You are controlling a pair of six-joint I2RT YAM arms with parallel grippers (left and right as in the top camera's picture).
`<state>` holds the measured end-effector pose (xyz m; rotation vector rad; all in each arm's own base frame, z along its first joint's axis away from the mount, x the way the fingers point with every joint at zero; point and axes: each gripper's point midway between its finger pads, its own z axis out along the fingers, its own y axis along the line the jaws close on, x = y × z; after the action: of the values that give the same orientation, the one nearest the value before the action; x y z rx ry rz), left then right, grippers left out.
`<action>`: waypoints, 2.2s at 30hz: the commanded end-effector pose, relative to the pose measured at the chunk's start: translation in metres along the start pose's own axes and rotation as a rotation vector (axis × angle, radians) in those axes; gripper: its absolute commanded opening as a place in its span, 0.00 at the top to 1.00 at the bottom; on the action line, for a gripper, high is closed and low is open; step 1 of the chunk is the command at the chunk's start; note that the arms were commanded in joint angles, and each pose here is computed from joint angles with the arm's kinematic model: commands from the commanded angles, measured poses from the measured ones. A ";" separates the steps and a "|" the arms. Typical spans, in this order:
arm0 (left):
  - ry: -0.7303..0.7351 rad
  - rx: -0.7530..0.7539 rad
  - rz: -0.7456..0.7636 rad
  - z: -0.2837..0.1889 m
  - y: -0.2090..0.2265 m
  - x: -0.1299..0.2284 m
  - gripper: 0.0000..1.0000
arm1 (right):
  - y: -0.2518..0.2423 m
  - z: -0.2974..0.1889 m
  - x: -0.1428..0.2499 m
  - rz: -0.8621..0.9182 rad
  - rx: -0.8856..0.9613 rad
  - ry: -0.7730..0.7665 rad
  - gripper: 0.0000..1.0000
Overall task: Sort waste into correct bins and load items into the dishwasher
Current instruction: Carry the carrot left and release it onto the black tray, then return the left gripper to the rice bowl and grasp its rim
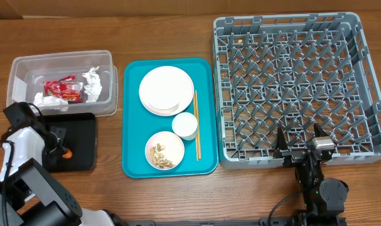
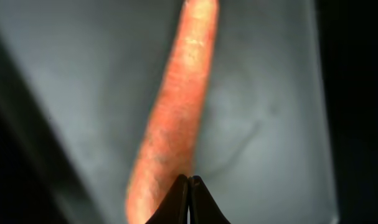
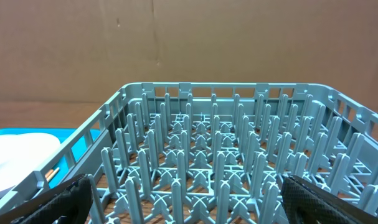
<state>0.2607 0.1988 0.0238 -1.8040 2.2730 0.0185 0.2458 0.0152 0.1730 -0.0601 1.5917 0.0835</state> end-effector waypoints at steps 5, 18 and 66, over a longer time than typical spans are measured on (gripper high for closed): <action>0.005 0.007 0.038 0.009 0.003 0.006 0.96 | -0.001 0.000 0.002 0.004 0.004 -0.004 0.00; 0.020 -0.075 0.042 -0.021 0.006 -0.006 0.96 | -0.001 0.000 0.002 0.004 0.004 -0.004 0.00; 0.221 0.308 1.082 -0.149 -0.111 0.243 0.96 | -0.001 0.000 0.002 0.004 0.004 -0.004 0.00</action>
<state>0.2907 -0.0737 0.1306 -0.3706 2.9023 -0.3867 0.2458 0.0152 0.1730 -0.0601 1.5917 0.0841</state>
